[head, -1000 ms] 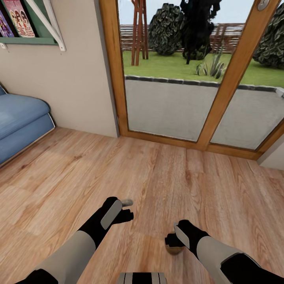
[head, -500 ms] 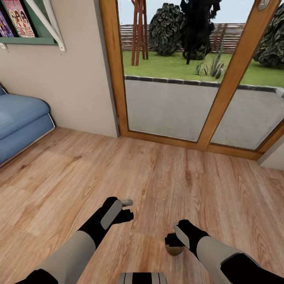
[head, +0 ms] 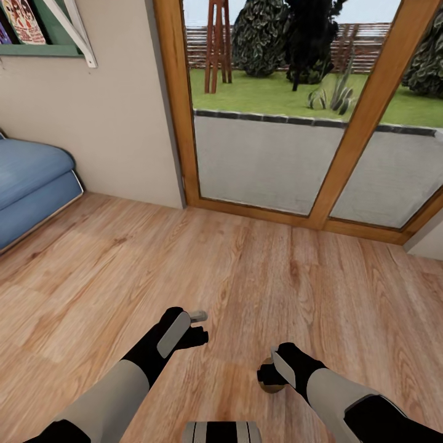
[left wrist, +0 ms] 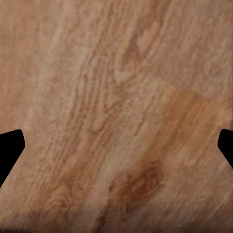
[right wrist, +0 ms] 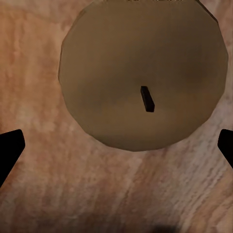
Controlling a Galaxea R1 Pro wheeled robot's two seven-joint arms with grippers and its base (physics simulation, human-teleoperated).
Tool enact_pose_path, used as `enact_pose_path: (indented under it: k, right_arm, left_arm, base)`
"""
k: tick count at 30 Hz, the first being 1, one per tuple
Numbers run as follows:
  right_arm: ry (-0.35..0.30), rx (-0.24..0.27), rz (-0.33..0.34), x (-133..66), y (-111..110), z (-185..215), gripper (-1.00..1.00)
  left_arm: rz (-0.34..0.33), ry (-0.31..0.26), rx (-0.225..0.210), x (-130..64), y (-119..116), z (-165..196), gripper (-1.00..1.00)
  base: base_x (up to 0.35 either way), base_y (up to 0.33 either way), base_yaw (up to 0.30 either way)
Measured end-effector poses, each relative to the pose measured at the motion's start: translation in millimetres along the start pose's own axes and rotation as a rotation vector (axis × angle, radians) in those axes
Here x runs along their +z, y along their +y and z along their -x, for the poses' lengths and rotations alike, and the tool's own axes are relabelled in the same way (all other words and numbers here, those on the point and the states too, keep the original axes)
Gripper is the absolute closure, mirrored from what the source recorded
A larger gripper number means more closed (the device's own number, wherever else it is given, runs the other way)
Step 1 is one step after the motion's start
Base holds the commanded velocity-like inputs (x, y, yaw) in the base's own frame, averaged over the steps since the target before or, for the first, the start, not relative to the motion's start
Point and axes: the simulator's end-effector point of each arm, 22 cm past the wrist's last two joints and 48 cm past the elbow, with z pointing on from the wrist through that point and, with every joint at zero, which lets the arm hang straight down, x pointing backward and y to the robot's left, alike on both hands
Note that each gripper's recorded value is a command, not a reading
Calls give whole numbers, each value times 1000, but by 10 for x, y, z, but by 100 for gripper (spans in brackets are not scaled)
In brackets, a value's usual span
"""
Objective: Place each of the two pumpkins and all three candles from the living room inside a cabinet in the living room (use any cabinet), then make sure every cabinet is closed, and position the cauldron so it is next to a table in the living room.
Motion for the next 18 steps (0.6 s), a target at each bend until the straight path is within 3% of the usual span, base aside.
enact_pose_path:
  k: [10, 18]
  right_arm:
    - [-1, 0, 0, -3, 2, 1, -100]
    - [0, 0, 1, 0, 2, 1, -100]
  left_arm:
    - [0, 0, 0, -2, 0, -1, -100]
    - [-1, 0, 0, 0, -2, -1, -100]
  base:
    - [205, 0, 0]
    - [30, 0, 0]
